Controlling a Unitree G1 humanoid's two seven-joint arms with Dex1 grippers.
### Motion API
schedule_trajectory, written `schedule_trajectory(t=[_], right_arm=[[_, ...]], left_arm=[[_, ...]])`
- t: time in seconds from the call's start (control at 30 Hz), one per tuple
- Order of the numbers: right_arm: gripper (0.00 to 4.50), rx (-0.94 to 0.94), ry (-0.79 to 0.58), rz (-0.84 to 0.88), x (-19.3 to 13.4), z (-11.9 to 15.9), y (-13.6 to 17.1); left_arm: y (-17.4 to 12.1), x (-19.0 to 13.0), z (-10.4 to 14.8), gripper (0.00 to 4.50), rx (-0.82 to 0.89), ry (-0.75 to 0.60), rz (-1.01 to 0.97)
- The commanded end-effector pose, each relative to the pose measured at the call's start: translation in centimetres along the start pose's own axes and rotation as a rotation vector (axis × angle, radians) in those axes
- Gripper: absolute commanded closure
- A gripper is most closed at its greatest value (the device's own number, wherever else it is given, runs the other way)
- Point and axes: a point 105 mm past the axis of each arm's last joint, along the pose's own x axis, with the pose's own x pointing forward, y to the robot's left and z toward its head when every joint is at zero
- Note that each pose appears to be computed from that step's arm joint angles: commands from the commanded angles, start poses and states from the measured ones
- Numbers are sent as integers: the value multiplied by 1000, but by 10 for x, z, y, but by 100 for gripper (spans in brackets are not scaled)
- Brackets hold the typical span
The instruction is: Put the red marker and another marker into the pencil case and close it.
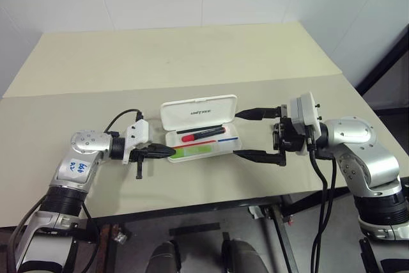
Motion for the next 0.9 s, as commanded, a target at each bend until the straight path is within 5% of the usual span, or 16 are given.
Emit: schedule_trajectory(t=[0.03,0.43,0.9], right_arm=[[0,-22,20,-37,-16,7,-7],[0,237,411,-544,-77,-47,-70],[0,527,557,-834,-89,-95,-83]], left_arm=[[8,-24,31,386,73,-66,29],[4,-42,67,3,75,-136,-22],[9,-37,70,3,123,-145,14]])
